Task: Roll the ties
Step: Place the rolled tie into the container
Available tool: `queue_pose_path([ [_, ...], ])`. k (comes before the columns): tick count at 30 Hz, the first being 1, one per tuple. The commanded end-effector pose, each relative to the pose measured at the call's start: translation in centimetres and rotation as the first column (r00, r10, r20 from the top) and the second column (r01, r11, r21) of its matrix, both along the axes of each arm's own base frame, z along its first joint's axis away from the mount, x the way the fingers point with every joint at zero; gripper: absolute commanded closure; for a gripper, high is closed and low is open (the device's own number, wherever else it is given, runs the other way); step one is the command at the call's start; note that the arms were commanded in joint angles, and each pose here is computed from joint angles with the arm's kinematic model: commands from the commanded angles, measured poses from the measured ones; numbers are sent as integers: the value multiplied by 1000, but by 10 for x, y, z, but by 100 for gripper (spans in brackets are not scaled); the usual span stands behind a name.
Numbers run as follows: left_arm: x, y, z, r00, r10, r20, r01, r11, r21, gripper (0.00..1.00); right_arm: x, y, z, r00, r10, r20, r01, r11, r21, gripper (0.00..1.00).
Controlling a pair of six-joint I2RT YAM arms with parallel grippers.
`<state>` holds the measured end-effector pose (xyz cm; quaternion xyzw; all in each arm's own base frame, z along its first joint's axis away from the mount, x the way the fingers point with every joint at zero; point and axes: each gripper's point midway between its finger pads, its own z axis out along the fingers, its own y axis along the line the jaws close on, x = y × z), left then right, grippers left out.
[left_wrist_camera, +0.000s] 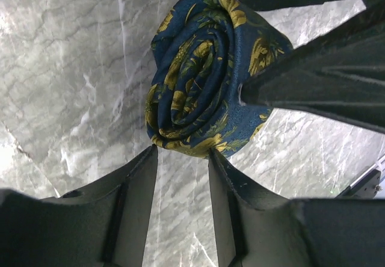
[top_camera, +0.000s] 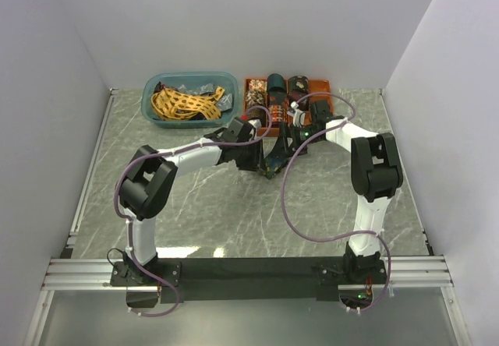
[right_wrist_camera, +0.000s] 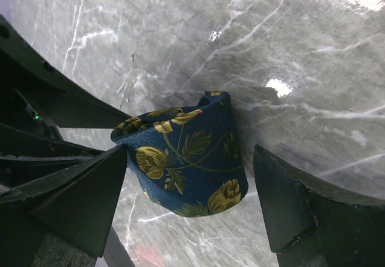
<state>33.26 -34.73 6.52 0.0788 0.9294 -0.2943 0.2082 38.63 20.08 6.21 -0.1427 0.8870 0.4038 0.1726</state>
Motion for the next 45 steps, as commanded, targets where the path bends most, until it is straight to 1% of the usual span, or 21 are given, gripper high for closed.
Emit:
queue_pose_path([
  [1,9,-10,12,998,-28,48,29,999,-21,55,4,3,5,999,31,22,-32,998,51,9],
  [8,13,-6,-4,999,-14,33,13,1000,21,56,-6,7,-11,997,58,-43,-54,994,93,14],
  [16,15,-7,-19,1000,-16,11,15,999,42,57,-16,13,-15,992,111,-58,-101,984,149,27],
  [19,16,-7,-24,1000,-8,3,8,999,48,57,-22,15,-16,990,121,-73,-108,980,168,37],
  [20,17,-7,-24,1000,-5,2,5,999,48,57,-24,14,-17,990,120,-77,-105,979,172,43],
  [22,17,-8,-28,1000,0,-5,0,999,49,57,-29,15,-15,988,128,-81,-111,977,183,51],
  [23,18,-8,-27,1000,2,-5,-1,999,46,57,-31,16,-15,988,131,-80,-114,976,183,63],
  [25,17,-9,-28,1000,4,-11,-4,999,42,56,-31,15,-9,990,125,-66,-111,977,180,73],
  [26,17,-9,-28,1000,7,-10,-7,999,43,54,-30,14,-7,991,119,-59,-107,979,174,86],
  [28,19,-5,-21,1000,22,10,-23,998,51,50,-24,11,2,996,93,-14,-90,986,137,91],
  [30,22,2,-7,998,44,45,-47,997,58,41,-19,8,13,999,54,0,-54,992,117,95],
  [32,28,18,-1,994,88,65,-93,992,81,30,-10,0,28,999,2,33,-4,998,64,100],
  [33,31,24,17,990,109,94,-114,992,61,21,-1,-3,40,998,-13,67,10,999,52,100],
  [34,35,39,18,986,138,97,-145,987,66,18,3,-7,52,996,-43,84,40,999,32,100],
  [35,39,48,37,978,163,131,-170,985,42,16,13,-10,67,991,-59,123,56,998,30,100],
  [36,40,57,42,974,178,138,-185,982,39,11,18,-13,77,987,-79,142,76,997,24,100],
  [38,46,87,48,962,235,141,-244,969,46,8,34,-26,103,971,-137,194,141,990,-3,100],
  [39,49,100,65,949,261,180,-271,962,35,6,40,-31,112,964,-160,214,166,986,-13,100],
  [40,51,121,64,937,298,181,-311,949,46,6,43,-38,118,958,-191,213,202,979,-31,100],
  [41,49,134,80,926,317,207,-330,944,32,5,57,-50,135,939,-229,258,246,969,-36,100],
  [45,42,200,86,873,414,260,-446,892,78,3,88,-83,162,885,-355,300,385,922,-46,100],
])
